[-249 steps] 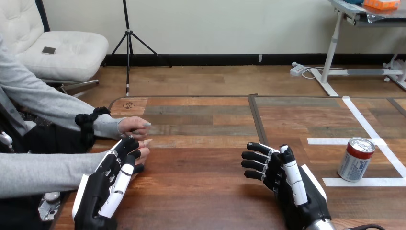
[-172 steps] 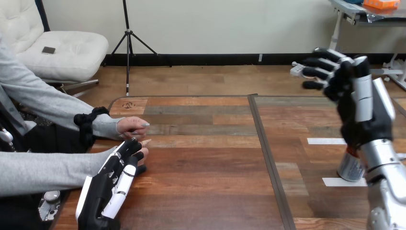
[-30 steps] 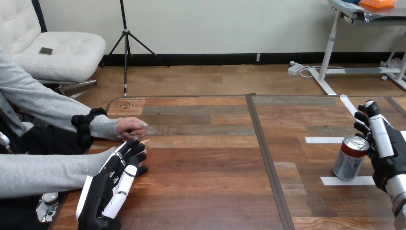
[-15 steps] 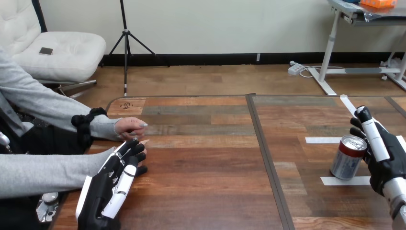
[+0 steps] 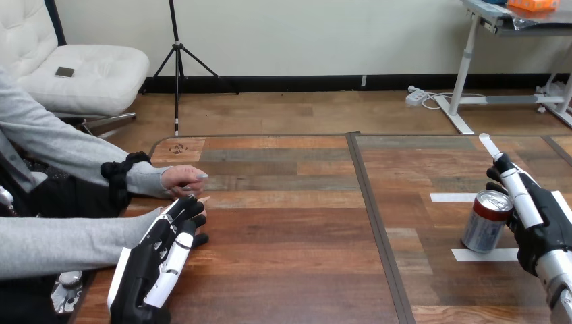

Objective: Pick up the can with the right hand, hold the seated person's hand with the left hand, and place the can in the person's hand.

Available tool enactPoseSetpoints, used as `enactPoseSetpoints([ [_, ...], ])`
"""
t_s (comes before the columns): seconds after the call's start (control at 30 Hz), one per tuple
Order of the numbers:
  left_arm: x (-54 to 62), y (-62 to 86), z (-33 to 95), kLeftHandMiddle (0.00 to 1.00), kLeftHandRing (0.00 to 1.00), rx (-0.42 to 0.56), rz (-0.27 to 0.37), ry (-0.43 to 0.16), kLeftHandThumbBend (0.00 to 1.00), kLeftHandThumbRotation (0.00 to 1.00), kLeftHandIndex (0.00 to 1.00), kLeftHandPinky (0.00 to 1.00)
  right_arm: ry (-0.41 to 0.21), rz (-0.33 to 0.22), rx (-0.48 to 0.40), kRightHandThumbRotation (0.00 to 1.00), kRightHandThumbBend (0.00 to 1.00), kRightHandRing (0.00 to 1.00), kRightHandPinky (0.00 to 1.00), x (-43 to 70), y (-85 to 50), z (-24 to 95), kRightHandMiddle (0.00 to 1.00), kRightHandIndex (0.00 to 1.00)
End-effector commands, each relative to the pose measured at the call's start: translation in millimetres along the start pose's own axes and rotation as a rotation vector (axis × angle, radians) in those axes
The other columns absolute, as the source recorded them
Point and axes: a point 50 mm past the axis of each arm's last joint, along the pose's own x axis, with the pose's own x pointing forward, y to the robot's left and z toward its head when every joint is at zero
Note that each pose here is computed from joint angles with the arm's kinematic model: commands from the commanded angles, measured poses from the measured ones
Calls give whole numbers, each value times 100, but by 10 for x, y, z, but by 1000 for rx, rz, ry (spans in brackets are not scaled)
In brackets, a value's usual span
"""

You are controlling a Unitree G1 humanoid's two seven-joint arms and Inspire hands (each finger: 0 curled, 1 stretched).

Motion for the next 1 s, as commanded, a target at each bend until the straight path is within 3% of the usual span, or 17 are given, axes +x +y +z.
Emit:
enactPoseSetpoints([
  [0.0,185,4,182,84,85,16,-16,-98,29,58,83,78,-38,18,-37,67,72,93,95,74,56,129,92,91],
  [0.67,188,4,180,84,84,17,-10,-95,29,58,83,78,-8,25,-79,53,95,96,97,43,42,71,93,93],
  [0.97,191,-3,180,83,84,18,-3,-100,27,57,82,78,-5,10,-37,36,100,95,97,39,37,54,93,93],
])
